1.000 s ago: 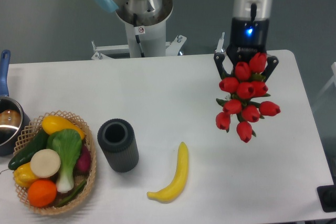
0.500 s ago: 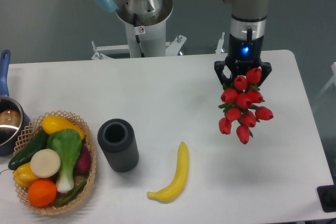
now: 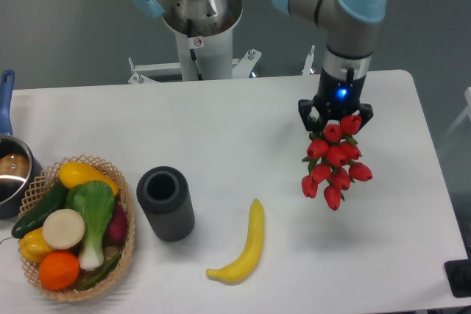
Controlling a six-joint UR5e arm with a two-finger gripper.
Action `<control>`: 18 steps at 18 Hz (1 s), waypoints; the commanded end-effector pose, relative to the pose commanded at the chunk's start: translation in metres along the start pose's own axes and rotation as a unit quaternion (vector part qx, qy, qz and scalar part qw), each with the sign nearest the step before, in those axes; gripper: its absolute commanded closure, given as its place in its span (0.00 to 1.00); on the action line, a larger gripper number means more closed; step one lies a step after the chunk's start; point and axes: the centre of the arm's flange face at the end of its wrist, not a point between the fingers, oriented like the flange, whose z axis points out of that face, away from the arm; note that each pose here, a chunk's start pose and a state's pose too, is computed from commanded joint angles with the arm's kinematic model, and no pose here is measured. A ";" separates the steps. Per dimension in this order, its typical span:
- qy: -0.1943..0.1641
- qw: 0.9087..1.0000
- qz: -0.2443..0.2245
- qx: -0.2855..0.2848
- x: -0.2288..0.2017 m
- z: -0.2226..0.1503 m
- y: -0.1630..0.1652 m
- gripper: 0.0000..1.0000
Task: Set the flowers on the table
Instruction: 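Lower the held tulip bouquet onto the table beside the banana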
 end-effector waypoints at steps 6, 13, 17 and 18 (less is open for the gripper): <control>0.025 0.999 -0.004 -0.020 -0.005 0.041 0.002 0.58; 0.036 0.999 -0.004 -0.028 -0.011 0.063 -0.003 0.57; 0.037 0.999 -0.004 -0.025 -0.012 0.063 -0.004 0.50; 0.037 0.999 -0.004 -0.025 -0.012 0.063 -0.004 0.45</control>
